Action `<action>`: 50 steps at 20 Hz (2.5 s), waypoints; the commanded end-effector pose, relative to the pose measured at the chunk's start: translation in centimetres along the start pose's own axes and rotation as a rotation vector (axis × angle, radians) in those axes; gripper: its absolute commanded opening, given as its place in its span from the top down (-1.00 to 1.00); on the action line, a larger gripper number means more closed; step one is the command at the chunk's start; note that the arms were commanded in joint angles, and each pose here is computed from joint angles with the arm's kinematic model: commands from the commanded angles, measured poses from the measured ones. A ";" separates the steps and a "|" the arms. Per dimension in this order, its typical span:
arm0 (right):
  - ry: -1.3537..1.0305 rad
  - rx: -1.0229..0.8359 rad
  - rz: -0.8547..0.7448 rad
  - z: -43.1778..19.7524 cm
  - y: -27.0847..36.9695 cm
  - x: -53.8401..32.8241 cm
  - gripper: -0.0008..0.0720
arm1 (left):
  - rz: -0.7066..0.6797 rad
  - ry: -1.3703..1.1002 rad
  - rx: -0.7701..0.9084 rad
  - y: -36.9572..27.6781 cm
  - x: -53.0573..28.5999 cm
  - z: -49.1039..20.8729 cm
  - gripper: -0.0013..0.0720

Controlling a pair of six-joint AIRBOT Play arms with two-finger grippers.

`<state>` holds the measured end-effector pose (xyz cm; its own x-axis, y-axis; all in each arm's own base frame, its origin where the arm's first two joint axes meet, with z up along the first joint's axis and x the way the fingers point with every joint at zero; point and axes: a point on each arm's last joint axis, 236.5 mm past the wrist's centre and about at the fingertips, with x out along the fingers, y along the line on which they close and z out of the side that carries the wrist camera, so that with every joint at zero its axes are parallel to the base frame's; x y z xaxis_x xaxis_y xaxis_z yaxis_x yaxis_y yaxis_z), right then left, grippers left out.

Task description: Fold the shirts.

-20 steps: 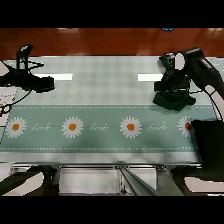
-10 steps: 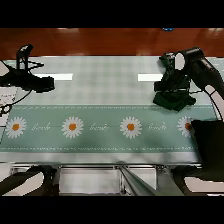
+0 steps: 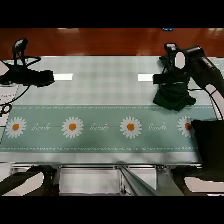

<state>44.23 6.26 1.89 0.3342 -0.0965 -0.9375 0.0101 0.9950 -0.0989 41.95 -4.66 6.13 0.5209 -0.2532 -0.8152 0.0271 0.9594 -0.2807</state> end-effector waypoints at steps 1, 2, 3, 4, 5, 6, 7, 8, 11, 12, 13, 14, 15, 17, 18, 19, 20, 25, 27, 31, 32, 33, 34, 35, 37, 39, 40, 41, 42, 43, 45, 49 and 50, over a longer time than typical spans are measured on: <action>-0.129 -0.024 -0.151 4.0 -3.9 -3.7 -0.16 | -0.011 -0.073 0.014 -0.3 -1.4 2.5 0.63; -0.185 -0.034 -0.234 5.5 -6.0 -5.9 -0.16 | 0.004 -0.089 0.023 0.2 -2.3 3.4 0.04; -0.257 -0.044 -0.321 7.0 -8.2 -8.5 -0.16 | 0.030 -0.114 0.029 1.0 -3.3 4.4 -0.42; -0.319 -0.044 -0.384 8.1 -10.1 -10.6 -0.16 | 0.066 -0.130 0.037 2.1 -4.3 5.2 -0.43; -0.369 -0.025 -0.393 8.9 -11.3 -11.8 -0.16 | 0.096 -0.143 0.024 3.3 -5.4 5.9 -0.43; -0.385 0.022 -0.384 9.2 -12.7 -11.8 -0.16 | 0.110 -0.157 -0.003 4.3 -6.2 6.1 -0.43; -0.379 0.101 -0.366 9.1 -14.5 -10.8 -0.16 | 0.124 -0.168 -0.032 5.3 -6.9 6.0 -0.43; -0.358 0.176 -0.324 8.9 -15.9 -9.2 -0.16 | 0.136 -0.175 -0.049 6.1 -7.3 5.7 -0.43; -0.269 0.410 -0.114 8.4 -17.8 -1.6 -0.16 | 0.155 -0.165 -0.086 7.4 -7.3 3.2 -0.43; -0.234 0.473 -0.060 8.1 -18.1 1.2 -0.16 | 0.159 -0.168 -0.090 7.6 -6.8 2.4 -0.43; -0.197 0.523 -0.023 7.6 -18.5 3.9 -0.16 | 0.163 -0.175 -0.095 7.9 -6.3 1.9 -0.42; -0.163 0.556 0.001 7.1 -18.5 6.2 -0.16 | 0.167 -0.178 -0.100 8.2 -5.8 1.5 -0.42; -0.134 0.576 0.016 6.6 -18.5 8.3 -0.16 | 0.171 -0.184 -0.104 8.4 -5.4 1.4 -0.42; -0.097 0.579 0.047 6.0 -17.6 11.8 -0.16 | 0.178 -0.205 -0.108 8.8 -4.9 1.5 -0.42; -0.090 0.576 0.069 6.0 -16.9 13.0 -0.16 | 0.180 -0.212 -0.110 8.9 -4.8 1.5 -0.42; -0.079 0.581 0.113 6.1 -15.6 14.2 -0.16 | 0.182 -0.214 -0.112 9.1 -4.6 1.5 -0.42; -0.063 0.582 0.139 5.8 -14.8 15.1 -0.16 | 0.182 -0.207 -0.114 9.1 -4.3 1.2 -0.42; 0.002 0.482 0.164 4.6 -12.5 16.4 0.51 | 0.182 -0.174 -0.123 9.6 -3.2 0.7 -0.42; 0.038 0.423 0.198 4.3 -11.2 15.3 0.91 | 0.180 -0.156 -0.126 9.6 -2.9 0.3 -0.42; -0.129 0.283 0.199 9.4 -10.1 5.2 0.91 | 0.174 -0.132 -0.118 8.8 -4.5 -0.5 -0.42; -0.218 0.249 0.200 11.2 -9.8 1.1 0.91 | 0.178 -0.159 -0.118 8.7 -5.8 -0.2 -0.42; -0.298 0.224 0.205 12.5 -9.4 -2.9 0.91 | 0.185 -0.196 -0.115 8.6 -7.3 0.2 -0.42; -0.382 0.199 0.212 13.6 -8.8 -7.3 0.91 | 0.195 -0.245 -0.113 8.5 -9.2 0.7 -0.42; -0.452 0.175 0.219 14.2 -8.2 -11.2 0.91 | 0.207 -0.296 -0.109 8.4 -11.2 1.1 -0.42; -0.581 0.123 0.239 14.8 -6.7 -18.7 0.91 | 0.238 -0.398 -0.096 8.3 -15.4 1.6 -0.42; -0.707 0.069 0.267 14.7 -4.9 -25.6 0.91 | 0.257 -0.478 -0.091 7.6 -18.8 1.4 -0.42; -0.770 0.041 0.283 14.3 -3.9 -29.0 0.91 | 0.248 -0.504 -0.098 6.8 -19.9 1.2 -0.42; -0.824 0.009 0.299 13.8 -3.0 -31.9 0.91 | 0.227 -0.521 -0.095 5.8 -20.6 1.1 -0.42; -0.878 -0.021 0.320 13.1 -1.9 -34.8 0.91 | 0.199 -0.531 -0.079 4.5 -20.9 0.9 -0.42; -0.920 -0.052 0.341 12.2 -0.8 -37.1 0.91 | 0.170 -0.530 -0.058 3.3 -20.9 0.8 -0.42; -0.960 -0.114 0.402 9.9 1.8 -40.5 0.91 | 0.126 -0.502 -0.018 1.4 -20.2 0.4 -0.42; -0.815 -0.326 0.537 4.0 9.9 -40.1 0.91 | 0.088 -0.478 0.017 -0.2 -19.6 0.1 -0.42; -0.739 -0.395 0.557 2.2 12.3 -38.5 0.91 | 0.087 -0.468 0.018 -0.2 -19.4 -0.1 -0.42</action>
<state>37.84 17.42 40.37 0.8187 0.4595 -0.3444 -0.4609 0.8835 0.0832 32.06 1.15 22.14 0.8590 -0.0621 -0.5082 -0.0518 0.9770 -0.2069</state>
